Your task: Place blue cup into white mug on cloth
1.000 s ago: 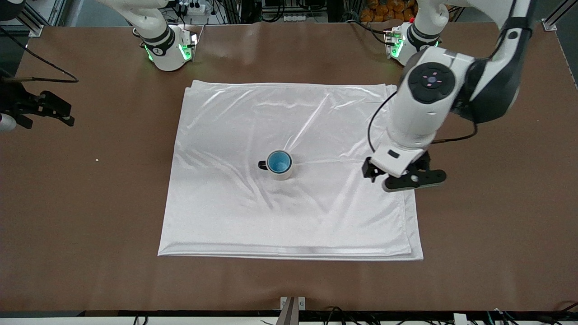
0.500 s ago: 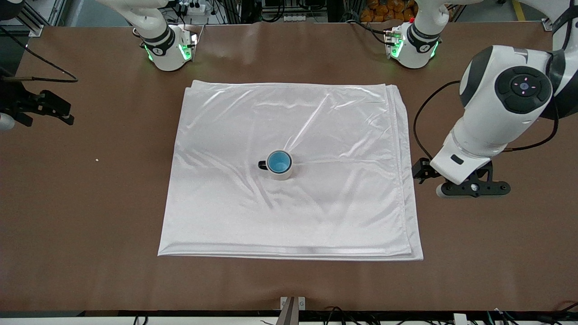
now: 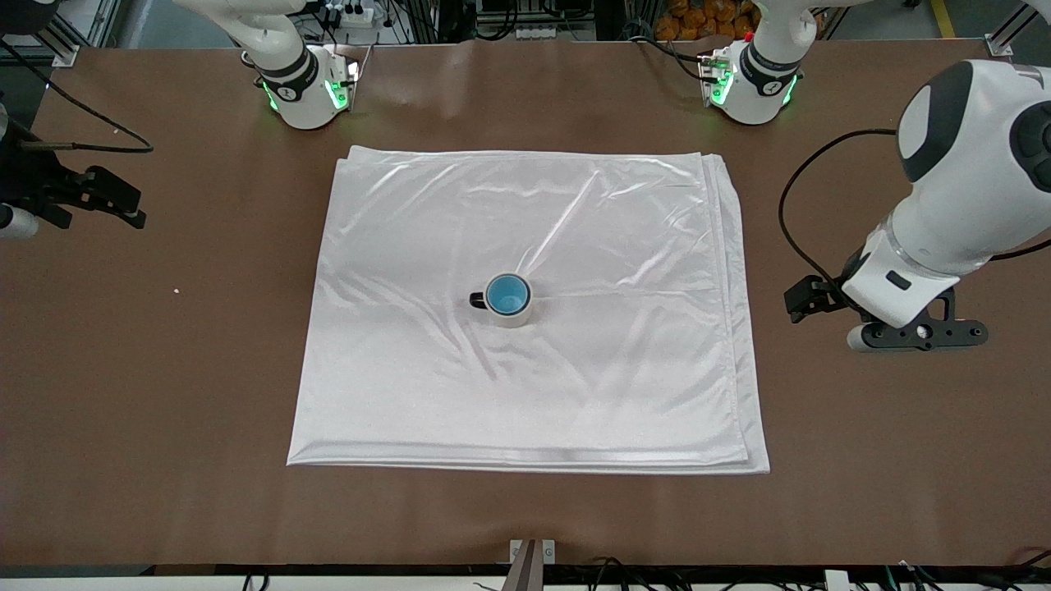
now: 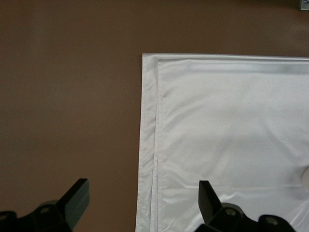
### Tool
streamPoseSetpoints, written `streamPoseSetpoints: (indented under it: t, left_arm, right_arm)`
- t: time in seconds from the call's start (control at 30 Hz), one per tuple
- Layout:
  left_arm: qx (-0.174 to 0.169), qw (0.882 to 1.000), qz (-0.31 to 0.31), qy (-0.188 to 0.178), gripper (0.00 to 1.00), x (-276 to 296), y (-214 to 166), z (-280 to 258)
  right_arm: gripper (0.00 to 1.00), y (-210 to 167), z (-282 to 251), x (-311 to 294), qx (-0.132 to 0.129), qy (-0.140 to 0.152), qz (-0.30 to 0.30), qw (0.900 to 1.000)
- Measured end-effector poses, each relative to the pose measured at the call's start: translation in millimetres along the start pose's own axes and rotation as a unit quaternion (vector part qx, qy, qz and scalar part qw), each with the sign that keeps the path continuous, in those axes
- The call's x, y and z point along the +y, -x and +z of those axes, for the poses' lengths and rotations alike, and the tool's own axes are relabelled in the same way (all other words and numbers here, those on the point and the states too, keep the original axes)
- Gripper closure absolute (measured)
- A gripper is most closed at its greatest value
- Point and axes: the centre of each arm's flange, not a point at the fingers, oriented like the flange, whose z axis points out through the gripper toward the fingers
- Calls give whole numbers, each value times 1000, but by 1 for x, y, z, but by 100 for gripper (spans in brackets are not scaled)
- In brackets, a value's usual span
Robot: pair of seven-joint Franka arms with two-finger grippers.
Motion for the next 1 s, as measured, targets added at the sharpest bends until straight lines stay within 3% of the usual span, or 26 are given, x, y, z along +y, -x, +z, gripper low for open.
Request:
streamPoseSetpoints:
  t: [0.77, 1.0]
  left_arm:
    - [-6, 999, -29, -11, 0, -37, 15, -38]
    - [-6, 1000, 6, -8, 0, -55, 19, -49]
  right_arm:
    - [0, 0, -1, -6, 3, 0, 10, 1000]
    - [0, 0, -2, -16, 4, 0, 3, 1000]
